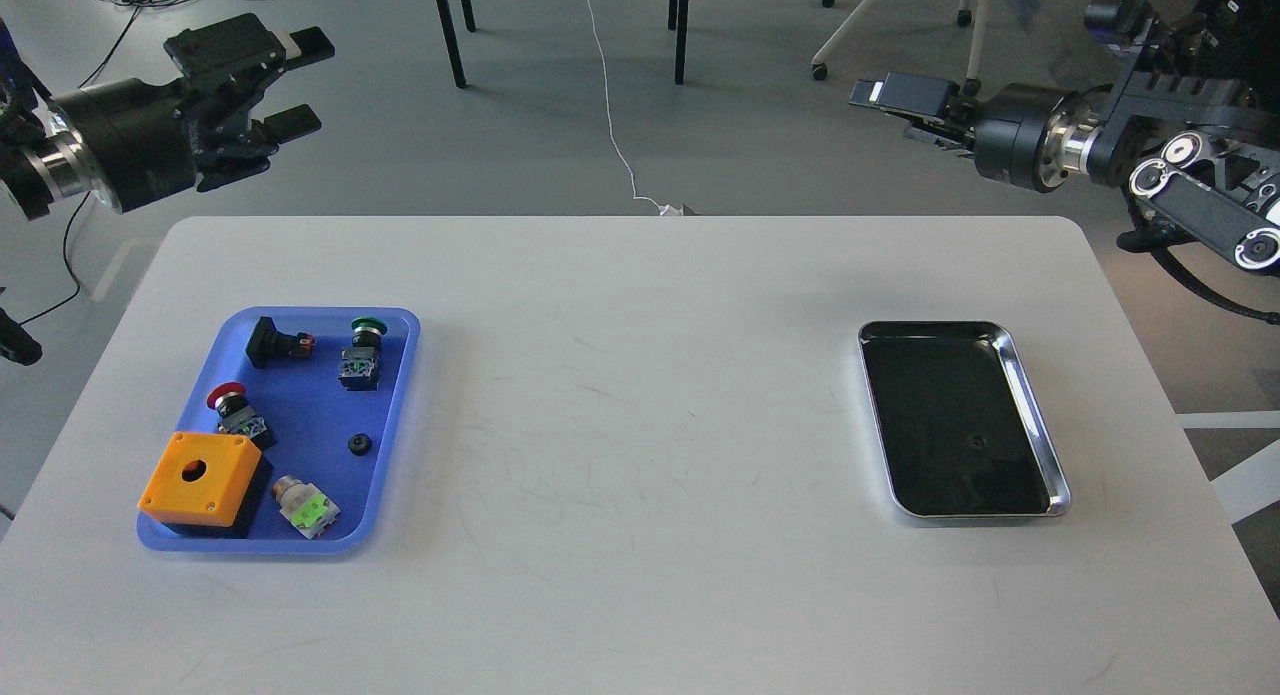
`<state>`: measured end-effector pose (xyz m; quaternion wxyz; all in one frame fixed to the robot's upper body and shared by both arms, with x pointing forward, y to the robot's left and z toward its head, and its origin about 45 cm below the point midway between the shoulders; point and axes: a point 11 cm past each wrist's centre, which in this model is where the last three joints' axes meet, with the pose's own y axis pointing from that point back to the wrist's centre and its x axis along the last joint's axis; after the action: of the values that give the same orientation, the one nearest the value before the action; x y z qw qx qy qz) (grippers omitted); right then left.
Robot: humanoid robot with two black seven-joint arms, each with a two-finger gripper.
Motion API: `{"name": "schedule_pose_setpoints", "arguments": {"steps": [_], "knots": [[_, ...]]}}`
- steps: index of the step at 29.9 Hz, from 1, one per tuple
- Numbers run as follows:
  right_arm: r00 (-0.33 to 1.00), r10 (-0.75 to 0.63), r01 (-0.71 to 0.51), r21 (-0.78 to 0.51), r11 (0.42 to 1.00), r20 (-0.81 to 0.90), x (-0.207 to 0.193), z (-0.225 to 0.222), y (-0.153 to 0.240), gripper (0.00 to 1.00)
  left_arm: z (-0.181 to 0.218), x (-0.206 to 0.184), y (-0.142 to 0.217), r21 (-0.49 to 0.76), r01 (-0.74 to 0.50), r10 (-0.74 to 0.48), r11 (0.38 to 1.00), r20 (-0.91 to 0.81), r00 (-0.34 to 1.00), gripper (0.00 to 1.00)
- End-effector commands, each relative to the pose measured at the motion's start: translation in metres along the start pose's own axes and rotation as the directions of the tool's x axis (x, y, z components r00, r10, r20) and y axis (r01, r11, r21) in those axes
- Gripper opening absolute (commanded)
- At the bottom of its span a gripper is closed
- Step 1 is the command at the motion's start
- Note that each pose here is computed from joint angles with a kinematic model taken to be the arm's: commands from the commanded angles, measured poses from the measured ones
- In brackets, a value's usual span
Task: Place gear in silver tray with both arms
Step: 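Raise the right arm away from the silver tray, then move the left gripper down into the blue tray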
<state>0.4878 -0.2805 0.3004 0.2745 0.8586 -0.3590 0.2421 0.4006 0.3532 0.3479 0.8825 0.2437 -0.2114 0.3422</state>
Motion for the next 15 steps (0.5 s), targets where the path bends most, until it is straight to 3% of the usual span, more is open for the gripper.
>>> {"name": "schedule_pose_setpoints", "arguments": {"steps": [1, 8, 15], "knots": [[0.982, 0.071, -0.084, 0.074, 0.994, 0.173, -0.003, -0.003, -0.003, 0.98, -0.009, -0.016, 0.014, 0.127, 0.09, -0.116, 0.988, 0.208, 0.971, 0.95], [0.791, 0.152, -0.304, 0.165, 0.938, 0.593, -0.002, 0.0, -0.005, 0.98, -0.034, -0.04, 0.023, 0.282, 0.178, -0.277, 0.943, 0.365, 0.889, 0.94], [0.595, 0.103, -0.355, 0.146, 0.923, 0.797, -0.029, 0.02, -0.006, 0.98, -0.088, -0.093, 0.023, 0.425, 0.255, -0.452, 0.868, 0.465, 0.761, 0.89]]}}
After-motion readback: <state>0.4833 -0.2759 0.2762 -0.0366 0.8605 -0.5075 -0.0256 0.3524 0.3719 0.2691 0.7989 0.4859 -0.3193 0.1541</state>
